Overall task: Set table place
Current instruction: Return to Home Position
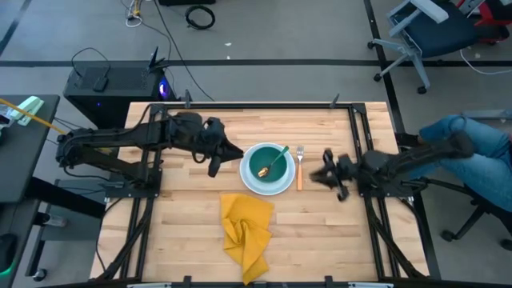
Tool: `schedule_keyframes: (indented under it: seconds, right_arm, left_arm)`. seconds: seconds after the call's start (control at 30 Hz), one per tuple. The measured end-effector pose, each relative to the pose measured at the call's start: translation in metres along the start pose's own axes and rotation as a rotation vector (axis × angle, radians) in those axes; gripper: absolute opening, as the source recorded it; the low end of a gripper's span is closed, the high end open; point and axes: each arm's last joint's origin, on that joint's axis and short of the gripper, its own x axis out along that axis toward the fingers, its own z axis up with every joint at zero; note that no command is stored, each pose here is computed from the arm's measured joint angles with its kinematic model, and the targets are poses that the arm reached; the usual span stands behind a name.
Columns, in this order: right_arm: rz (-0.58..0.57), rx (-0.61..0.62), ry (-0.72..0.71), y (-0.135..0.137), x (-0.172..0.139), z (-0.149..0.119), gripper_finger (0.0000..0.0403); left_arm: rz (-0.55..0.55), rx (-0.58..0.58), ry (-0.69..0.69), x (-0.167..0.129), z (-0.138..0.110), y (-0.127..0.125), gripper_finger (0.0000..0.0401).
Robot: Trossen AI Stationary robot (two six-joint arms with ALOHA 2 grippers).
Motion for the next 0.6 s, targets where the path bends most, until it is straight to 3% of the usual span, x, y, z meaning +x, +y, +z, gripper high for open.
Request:
schedule_keyframes:
  seconds: [0.23, 0.37, 0.6]
  right_arm:
    - [-0.162, -0.098, -0.052, -0.032, 0.006, 0.07, 0.0077]
    - [-0.276, -0.122, -0.098, -0.042, 0.001, 0.102, 0.0077]
    - [-0.354, -0.121, -0.077, -0.047, -0.015, 0.123, 0.0077]
  left_arm:
    - [-0.171, 0.078, -0.082, -0.001, 0.011, -0.008, 0.0073]
    - [-0.167, 0.106, -0.098, -0.008, 0.013, -0.005, 0.0067]
    - [-0.13, 0.177, -0.227, -0.068, 0.026, -0.005, 0.0073]
